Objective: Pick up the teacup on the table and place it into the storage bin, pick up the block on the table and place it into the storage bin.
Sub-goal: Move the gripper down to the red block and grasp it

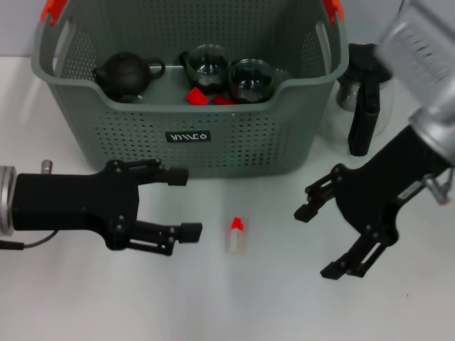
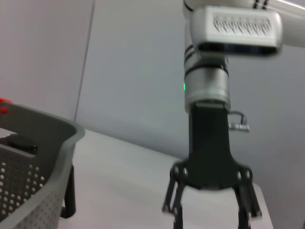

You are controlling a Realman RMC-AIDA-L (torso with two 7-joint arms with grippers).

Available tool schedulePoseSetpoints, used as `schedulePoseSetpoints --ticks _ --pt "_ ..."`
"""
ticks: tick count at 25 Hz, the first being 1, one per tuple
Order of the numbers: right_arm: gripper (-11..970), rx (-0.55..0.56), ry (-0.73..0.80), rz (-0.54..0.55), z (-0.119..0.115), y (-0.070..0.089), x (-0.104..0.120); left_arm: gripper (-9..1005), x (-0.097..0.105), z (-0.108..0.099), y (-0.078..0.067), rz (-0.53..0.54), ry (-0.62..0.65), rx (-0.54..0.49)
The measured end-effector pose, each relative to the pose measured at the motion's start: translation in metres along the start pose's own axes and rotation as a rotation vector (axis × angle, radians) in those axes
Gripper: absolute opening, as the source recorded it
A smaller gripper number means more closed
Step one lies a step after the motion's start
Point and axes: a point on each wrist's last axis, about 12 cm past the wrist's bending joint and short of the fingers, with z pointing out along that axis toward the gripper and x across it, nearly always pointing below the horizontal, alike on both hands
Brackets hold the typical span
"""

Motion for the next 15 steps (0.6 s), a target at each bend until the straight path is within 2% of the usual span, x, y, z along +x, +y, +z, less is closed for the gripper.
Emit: schedulePoseSetpoints --ticks 7,11,15 --pt "942 -0.017 0.205 -0.098 0.027 -0.01 -0.019 948 0.007 -0.003 0.002 -0.046 -0.06 -0.027" --pt "941 -0.001 0.218 -0.122 0.029 -0.013 -0.025 947 0.012 -0.001 0.004 -0.076 -0.082 -0.03" --pt "942 0.047 0.189 -0.067 0.028 -0.018 -0.023 947 0.013 0.001 0.004 -0.079 -0.077 -0.025"
